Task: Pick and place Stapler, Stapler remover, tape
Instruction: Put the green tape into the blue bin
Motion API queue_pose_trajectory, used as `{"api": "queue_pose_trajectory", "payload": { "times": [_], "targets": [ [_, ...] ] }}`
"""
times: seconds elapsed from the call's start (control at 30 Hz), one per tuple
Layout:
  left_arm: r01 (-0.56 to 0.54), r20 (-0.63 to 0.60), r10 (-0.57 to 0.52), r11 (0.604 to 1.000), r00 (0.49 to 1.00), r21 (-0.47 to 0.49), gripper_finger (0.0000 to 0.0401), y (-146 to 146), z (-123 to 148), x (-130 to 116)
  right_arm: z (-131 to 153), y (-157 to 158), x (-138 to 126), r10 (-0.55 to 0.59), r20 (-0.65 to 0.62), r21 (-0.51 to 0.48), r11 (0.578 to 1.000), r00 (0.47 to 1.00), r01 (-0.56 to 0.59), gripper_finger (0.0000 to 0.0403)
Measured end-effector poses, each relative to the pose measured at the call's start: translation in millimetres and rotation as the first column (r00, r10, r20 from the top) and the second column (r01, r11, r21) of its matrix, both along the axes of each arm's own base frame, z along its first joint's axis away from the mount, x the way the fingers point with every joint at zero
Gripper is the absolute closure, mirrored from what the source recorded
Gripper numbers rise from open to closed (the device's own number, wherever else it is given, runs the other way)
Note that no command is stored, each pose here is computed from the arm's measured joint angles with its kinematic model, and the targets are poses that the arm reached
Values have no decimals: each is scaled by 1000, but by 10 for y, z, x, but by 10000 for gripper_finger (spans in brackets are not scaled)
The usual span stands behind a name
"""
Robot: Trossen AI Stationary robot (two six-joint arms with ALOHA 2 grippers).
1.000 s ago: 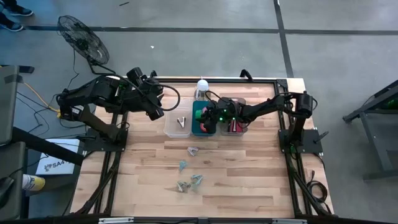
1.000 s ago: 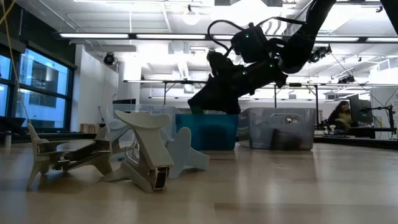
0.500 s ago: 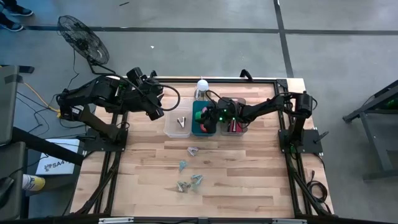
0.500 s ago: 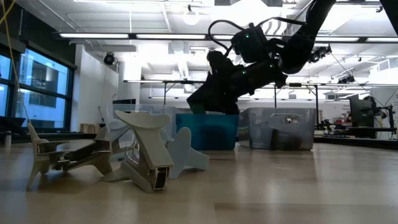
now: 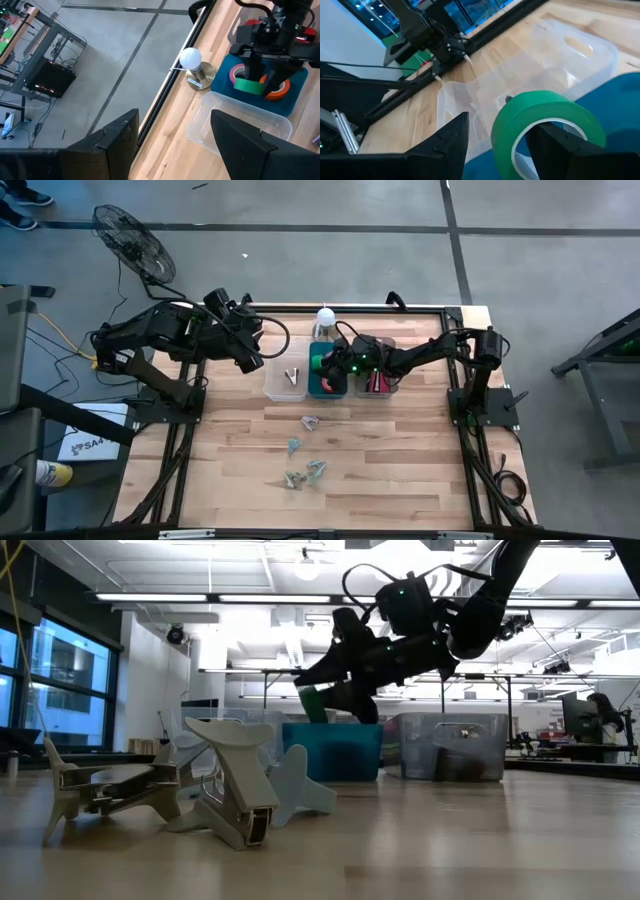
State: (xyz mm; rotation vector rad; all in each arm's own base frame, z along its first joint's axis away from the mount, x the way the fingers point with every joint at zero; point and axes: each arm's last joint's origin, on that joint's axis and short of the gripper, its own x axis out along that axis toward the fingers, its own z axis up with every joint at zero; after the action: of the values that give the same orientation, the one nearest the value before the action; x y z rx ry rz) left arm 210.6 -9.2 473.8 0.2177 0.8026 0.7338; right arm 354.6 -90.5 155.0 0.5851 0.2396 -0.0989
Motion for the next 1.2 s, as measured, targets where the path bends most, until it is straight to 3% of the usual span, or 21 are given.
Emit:
{"api": "queue_pose_trajectory", "payload": {
  "times": [0.47, 0.83, 1.03, 1.2],
  "targets": [
    [3, 0, -3, 1000, 1000, -5, 158, -1, -1, 1, 8, -2, 4, -11, 5, 24, 1000, 1000, 11, 159],
    [4, 0, -4, 1000, 1000, -6, 158, -1, -1, 1, -4, 4, 14, 13, -32, 49, 999, 999, -11, 155],
    [4, -1, -4, 1000, 1000, -6, 158, -2, -1, 1, 205, -37, 233, 90, -208, -27, 995, 974, -97, 155],
    [15, -4, -15, 1000, 1000, -24, 158, -6, -6, 4, 382, -92, 304, 52, -411, -97, 990, 910, -101, 155]
  ]
}}
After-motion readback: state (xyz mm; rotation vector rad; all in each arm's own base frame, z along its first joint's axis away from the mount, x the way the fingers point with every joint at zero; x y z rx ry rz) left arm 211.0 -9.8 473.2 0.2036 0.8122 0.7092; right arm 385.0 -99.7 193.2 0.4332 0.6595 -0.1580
